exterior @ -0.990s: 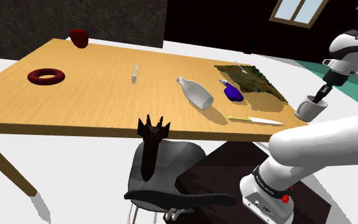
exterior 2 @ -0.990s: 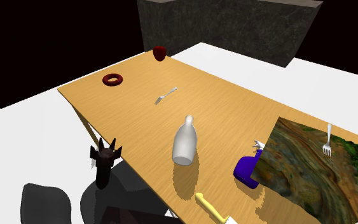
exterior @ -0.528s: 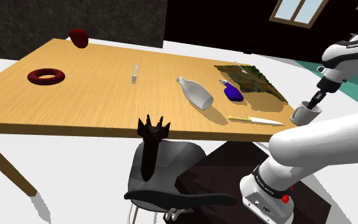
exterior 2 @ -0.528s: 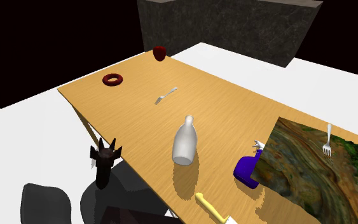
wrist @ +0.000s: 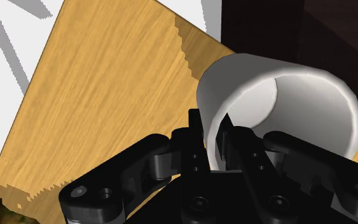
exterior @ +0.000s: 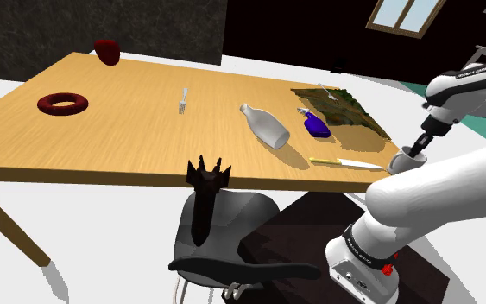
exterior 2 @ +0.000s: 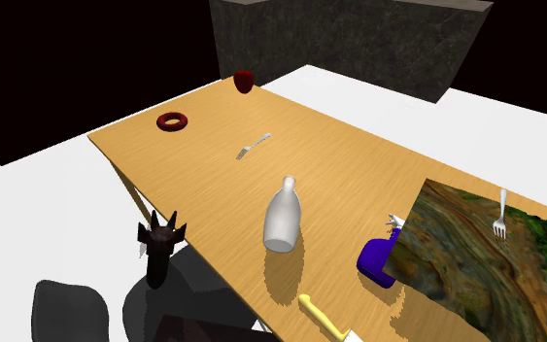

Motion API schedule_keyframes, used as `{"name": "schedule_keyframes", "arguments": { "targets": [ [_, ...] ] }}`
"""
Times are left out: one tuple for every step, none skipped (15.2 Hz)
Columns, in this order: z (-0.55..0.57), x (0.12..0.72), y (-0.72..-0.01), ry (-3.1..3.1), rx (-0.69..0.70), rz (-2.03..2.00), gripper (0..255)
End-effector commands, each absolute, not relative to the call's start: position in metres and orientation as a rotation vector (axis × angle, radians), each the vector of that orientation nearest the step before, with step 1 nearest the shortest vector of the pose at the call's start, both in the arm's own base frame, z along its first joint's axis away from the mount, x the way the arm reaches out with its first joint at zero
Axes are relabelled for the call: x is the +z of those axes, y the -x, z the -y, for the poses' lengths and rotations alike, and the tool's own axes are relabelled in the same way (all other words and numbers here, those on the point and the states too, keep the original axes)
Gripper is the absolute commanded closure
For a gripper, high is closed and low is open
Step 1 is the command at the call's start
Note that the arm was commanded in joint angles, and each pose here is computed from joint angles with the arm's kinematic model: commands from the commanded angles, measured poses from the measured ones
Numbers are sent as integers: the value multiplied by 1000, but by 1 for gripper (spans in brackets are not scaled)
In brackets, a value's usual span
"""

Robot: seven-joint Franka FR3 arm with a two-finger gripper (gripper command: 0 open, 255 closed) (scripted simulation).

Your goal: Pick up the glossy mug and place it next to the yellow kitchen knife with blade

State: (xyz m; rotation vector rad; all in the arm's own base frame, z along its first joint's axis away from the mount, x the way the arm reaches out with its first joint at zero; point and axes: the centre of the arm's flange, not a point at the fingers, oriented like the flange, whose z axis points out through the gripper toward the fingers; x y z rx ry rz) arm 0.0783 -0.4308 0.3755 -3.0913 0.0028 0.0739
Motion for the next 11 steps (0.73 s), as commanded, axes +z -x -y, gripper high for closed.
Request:
{"name": "schedule_keyframes", "arguments": {
  "targets": [
    [430,366,-78,3092,73,-3,255],
    [430,361,-78,3092,73,-3,255],
    [430,361,-78,3092,73,-3,255],
    [430,361,-78,3092,73,-3,255],
    [430,361,-78,3092,73,-3,255],
    [430,361,-78,3092,73,-3,255],
    [430,361,-78,3092,73,-3,255],
    [430,361,-78,3092,73,-3,255],
    [430,361,-78,3092,73,-3,255],
    [430,361,-78,3092,73,-3,255],
    [430,361,-78,3092,73,-3,0]
  ]
}}
